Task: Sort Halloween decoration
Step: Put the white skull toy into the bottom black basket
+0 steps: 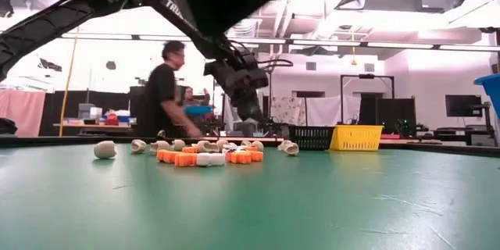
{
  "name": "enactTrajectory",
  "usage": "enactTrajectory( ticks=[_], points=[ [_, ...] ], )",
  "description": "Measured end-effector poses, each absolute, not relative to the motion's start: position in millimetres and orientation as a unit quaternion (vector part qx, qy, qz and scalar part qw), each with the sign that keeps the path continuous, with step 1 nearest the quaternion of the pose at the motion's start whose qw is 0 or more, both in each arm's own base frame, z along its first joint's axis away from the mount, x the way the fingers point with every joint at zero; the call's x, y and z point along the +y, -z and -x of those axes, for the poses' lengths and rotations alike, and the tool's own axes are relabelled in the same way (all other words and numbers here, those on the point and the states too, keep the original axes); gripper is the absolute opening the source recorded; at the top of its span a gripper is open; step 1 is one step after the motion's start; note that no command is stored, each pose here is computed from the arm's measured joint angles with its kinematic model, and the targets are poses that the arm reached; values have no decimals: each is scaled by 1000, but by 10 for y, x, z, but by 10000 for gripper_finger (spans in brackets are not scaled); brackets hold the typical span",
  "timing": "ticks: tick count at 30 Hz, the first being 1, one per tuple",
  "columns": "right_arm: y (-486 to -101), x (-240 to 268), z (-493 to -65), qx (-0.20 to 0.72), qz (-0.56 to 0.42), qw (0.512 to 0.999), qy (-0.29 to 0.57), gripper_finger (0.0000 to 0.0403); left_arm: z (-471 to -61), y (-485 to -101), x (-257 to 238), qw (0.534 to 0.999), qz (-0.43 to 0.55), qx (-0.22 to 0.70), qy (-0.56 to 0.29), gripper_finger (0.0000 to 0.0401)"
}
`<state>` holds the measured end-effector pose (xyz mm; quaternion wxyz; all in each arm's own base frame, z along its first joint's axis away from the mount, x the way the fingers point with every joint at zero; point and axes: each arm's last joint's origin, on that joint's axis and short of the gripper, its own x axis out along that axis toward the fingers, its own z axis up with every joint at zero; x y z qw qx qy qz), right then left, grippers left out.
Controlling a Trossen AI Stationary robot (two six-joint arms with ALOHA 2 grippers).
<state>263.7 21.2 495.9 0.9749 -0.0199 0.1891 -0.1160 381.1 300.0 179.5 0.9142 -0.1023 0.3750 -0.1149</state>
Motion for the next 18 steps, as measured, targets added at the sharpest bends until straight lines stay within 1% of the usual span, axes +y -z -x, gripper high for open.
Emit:
enactTrajectory(
  ticks=[5, 7, 9, 11, 13, 15, 18],
  points=[
    [-4927, 223, -2621, 205, 16, 970, 127, 108, -3766, -1891, 2867, 891, 176, 380, 177, 0],
    [-4824, 232, -2604, 242, 24, 959, 143, 108, -3721, -1924, 2733, 871, 196, 397, 212, 0],
    [-4641, 263, -2613, 287, 47, 941, 172, 107, -3672, -2033, 2575, 857, 198, 404, 252, 0],
    [-4439, 334, -2639, 312, 77, 926, 198, 107, -3613, -2225, 2378, 846, 193, 398, 298, 0],
    [-4239, 394, -2643, 323, 87, 919, 209, 107, -3558, -2459, 2181, 841, 180, 384, 335, 0],
    [-4075, 444, -2587, 310, 70, 925, 209, 107, -3502, -2718, 1987, 843, 156, 363, 365, 0],
    [-3783, 444, -2491, 269, 28, 938, 218, 107, -3358, -3220, 1680, 858, 101, 314, 393, 0]
  ],
)
